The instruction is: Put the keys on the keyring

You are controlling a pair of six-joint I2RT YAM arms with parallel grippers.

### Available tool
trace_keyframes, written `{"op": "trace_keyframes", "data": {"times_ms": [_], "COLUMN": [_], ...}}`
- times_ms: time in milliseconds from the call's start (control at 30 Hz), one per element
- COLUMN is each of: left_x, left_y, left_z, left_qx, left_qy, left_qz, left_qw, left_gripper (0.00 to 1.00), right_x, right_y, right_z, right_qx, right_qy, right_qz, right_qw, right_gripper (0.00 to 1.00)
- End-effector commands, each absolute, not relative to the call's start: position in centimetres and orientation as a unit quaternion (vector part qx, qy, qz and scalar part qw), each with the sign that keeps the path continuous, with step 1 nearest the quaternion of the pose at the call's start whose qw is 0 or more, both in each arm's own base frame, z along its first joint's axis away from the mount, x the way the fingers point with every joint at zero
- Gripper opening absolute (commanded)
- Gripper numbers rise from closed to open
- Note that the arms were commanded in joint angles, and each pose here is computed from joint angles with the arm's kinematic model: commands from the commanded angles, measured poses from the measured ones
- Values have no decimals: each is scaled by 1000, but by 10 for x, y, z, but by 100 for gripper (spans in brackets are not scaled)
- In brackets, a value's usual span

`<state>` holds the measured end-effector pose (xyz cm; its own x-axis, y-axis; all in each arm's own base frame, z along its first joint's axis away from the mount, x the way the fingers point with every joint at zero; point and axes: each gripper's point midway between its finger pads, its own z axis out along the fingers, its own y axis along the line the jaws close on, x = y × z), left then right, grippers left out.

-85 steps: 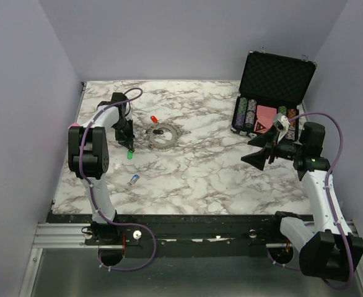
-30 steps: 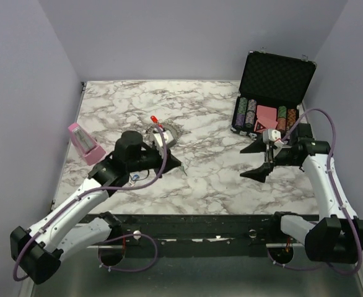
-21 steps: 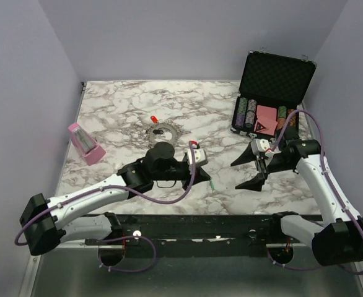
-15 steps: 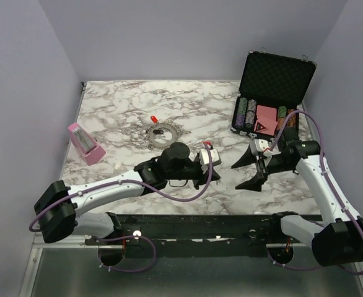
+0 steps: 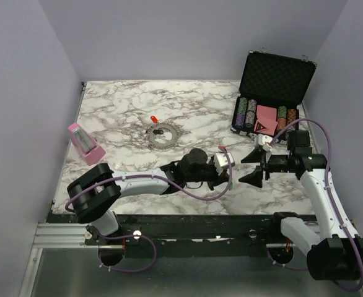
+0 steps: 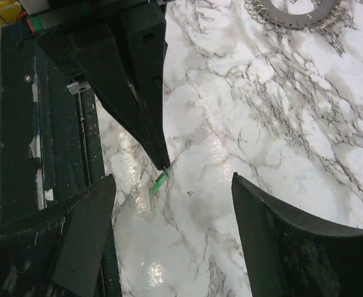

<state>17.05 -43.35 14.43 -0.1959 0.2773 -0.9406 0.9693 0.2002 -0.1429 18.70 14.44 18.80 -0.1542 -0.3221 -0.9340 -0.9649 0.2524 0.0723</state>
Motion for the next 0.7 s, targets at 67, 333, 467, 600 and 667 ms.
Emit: {"op": "trace_keyframes", "data": {"times_ms": [67, 333, 467, 600, 667], "left_x": [147, 115, 116, 117, 117], "left_y": [-424, -386, -380, -380, -382], "left_z": [196, 212, 215, 221, 225], "left_qx": [459, 480, 487, 487, 485], "left_qy": [546, 465, 446, 436, 433], "left_qz": [-472, -472, -453, -450, -451], "left_qw": [518, 575, 599, 609, 612], "left_gripper": [0, 0, 0, 0, 0], "right_x": [157, 130, 116, 116, 117], "right_y": [147, 169, 185, 192, 195], "right_z": [175, 182, 195, 209, 213], "right_qx": [-578, -620, -629, -634, -629], "right_qy": [584, 515, 478, 460, 457], "right_qz": [376, 435, 465, 472, 480], "right_qw": [428, 402, 399, 405, 405], "right_gripper": [81, 67, 58, 47, 41]}}
